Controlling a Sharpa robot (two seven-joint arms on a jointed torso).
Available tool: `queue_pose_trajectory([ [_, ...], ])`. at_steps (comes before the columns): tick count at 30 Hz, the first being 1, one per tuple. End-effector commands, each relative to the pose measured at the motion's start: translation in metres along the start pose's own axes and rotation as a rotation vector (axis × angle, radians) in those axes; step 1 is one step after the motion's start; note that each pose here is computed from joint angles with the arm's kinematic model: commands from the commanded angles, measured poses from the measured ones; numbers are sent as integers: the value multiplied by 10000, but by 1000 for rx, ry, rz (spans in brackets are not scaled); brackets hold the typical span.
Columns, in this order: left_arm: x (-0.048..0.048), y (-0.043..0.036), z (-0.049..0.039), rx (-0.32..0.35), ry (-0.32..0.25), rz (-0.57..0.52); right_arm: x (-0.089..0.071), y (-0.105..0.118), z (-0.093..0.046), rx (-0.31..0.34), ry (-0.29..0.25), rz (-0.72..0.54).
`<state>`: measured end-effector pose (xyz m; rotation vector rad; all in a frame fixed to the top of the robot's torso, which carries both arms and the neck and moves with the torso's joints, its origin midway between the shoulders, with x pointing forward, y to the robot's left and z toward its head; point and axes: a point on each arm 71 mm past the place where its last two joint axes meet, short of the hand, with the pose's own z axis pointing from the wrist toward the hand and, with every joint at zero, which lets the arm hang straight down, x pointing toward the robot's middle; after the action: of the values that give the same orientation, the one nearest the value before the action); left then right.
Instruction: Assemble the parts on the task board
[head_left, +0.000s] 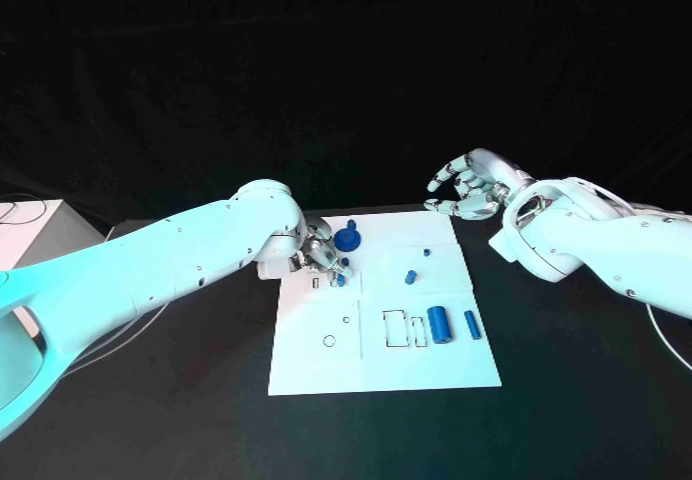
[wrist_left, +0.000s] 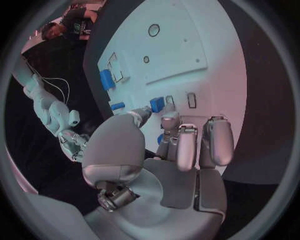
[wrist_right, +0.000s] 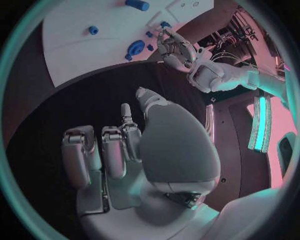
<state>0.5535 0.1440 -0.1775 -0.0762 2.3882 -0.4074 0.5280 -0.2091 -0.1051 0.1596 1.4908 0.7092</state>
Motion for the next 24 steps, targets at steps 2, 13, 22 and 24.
queue_pose_trajectory([
  [2, 13, -17, -2, 0, 19, 18, 9, 11, 5, -8, 9, -16],
  [13, 29, -22, -1, 3, 32, 20, 18, 10, 12, -4, 11, -17],
  [22, 45, -37, -5, 19, 49, 2, 30, 9, 18, -2, 12, -17],
  [24, 48, -38, -6, 21, 52, -1, 31, 7, 18, -1, 12, -17],
])
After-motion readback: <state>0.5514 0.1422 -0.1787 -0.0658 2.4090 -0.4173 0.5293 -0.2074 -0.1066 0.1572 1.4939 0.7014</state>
